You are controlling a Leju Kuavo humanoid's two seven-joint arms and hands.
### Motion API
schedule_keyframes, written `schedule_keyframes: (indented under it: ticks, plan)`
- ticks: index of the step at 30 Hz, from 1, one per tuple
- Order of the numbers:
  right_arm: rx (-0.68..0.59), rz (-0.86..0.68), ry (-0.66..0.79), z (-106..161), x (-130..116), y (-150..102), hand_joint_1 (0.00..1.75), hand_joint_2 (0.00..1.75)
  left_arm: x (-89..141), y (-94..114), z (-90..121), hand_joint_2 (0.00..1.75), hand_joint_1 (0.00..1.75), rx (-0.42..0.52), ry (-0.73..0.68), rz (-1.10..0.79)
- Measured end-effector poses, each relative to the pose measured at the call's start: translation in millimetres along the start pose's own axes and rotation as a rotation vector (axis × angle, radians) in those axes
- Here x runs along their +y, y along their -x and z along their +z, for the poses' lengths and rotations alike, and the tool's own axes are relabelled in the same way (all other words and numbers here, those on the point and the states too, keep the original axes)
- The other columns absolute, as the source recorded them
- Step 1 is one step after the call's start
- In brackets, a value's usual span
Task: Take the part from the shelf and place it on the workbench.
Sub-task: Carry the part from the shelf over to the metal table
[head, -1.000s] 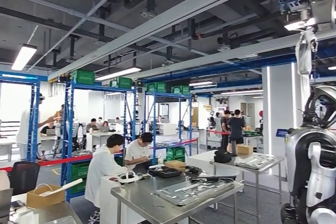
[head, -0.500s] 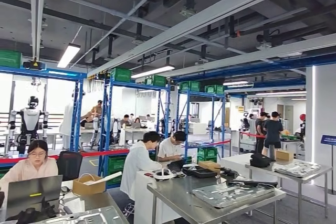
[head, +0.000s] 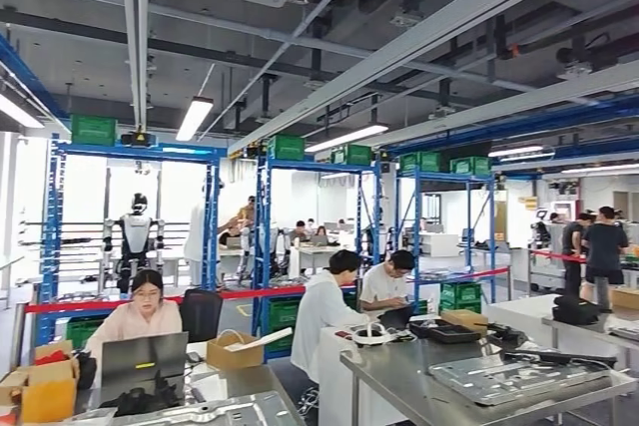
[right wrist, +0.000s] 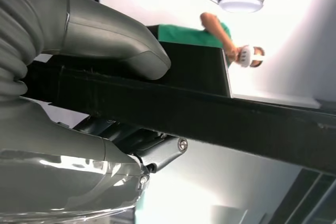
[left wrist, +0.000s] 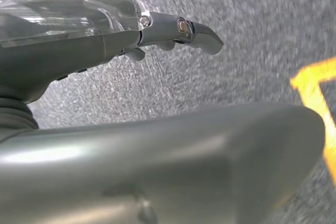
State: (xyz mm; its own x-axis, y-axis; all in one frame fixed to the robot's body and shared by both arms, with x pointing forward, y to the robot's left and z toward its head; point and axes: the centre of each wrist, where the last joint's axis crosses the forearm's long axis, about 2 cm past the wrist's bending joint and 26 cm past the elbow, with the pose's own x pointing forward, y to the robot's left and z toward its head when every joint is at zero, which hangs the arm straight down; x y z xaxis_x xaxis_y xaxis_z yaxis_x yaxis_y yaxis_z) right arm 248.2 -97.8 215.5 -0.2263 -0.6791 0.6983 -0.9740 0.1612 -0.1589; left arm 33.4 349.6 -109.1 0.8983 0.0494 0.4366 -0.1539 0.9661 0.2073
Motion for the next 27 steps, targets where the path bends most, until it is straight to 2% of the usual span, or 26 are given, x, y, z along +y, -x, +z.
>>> schedule_keyframes:
  ticks: [27]
  plan:
    - [0.004, -0.012, 0.041, 4.2, -1.2, 1.3, 1.75, 1.75, -2.9, -0.1, 0.3, 1.75, 0.00, 0.004, 0.000, 0.017]
